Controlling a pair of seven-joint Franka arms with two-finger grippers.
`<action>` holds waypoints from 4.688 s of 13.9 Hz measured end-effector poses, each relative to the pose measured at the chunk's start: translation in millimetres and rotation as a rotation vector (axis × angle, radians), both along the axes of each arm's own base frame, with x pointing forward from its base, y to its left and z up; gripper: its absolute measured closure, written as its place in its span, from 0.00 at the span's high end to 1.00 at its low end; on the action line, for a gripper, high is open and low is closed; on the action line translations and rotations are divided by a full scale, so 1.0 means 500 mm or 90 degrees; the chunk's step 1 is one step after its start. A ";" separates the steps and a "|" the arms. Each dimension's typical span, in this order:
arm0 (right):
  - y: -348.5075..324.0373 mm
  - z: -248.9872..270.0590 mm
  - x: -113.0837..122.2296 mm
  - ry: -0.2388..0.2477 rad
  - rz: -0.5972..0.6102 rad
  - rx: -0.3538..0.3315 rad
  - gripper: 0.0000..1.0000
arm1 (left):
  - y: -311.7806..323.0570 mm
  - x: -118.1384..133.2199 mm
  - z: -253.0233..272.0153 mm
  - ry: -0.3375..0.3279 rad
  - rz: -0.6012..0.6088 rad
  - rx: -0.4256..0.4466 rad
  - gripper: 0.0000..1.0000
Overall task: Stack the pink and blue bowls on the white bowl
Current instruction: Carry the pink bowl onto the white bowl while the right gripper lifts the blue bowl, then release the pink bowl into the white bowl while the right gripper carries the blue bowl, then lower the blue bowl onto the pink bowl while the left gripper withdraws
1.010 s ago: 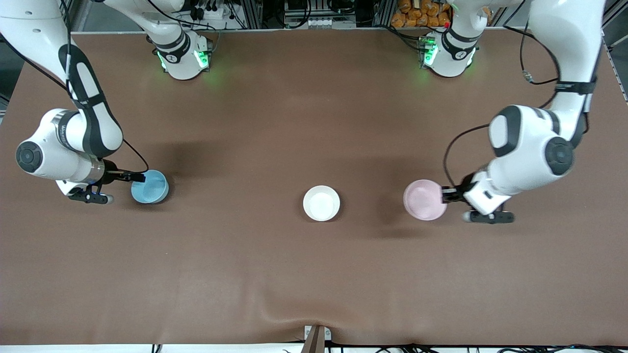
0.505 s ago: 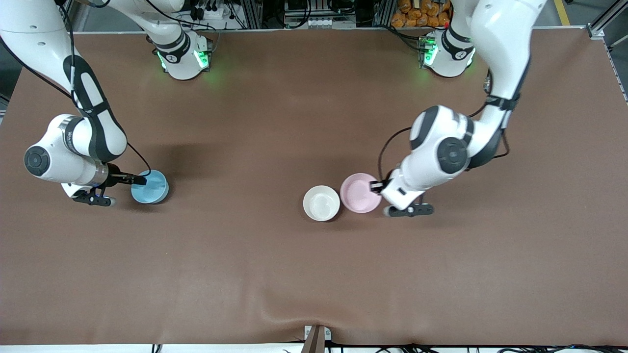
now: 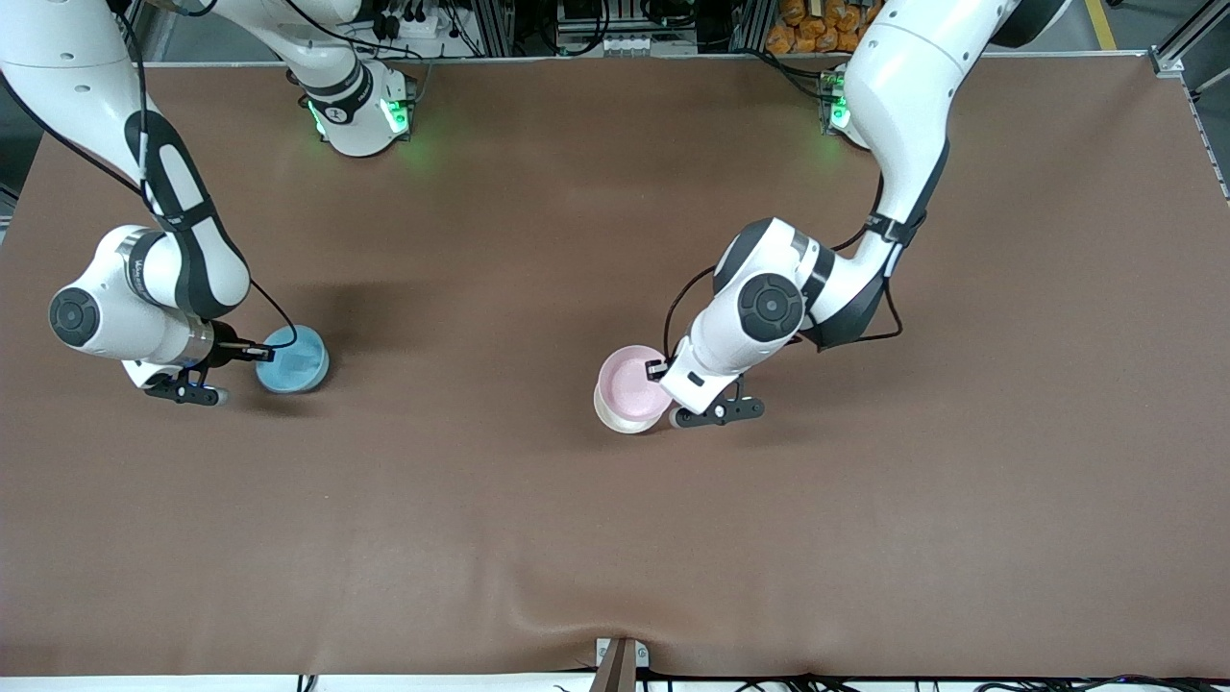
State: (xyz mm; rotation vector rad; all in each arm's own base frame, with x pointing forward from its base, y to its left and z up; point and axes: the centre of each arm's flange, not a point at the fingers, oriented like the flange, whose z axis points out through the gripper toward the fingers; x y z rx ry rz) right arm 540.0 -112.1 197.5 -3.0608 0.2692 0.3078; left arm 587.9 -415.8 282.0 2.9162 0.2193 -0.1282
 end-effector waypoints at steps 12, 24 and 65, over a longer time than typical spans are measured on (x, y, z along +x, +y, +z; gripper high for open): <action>0.041 0.356 0.053 -0.044 0.026 0.038 0.03 | -0.023 -0.005 -0.066 -0.027 -0.013 0.006 0.03; 0.273 0.406 0.096 -0.051 0.008 0.143 0.03 | -0.023 -0.001 -0.100 -0.034 -0.009 0.003 0.39; 1.118 0.139 0.064 -0.035 -0.347 0.148 0.03 | 0.680 -0.100 0.785 -0.081 -0.145 0.164 1.00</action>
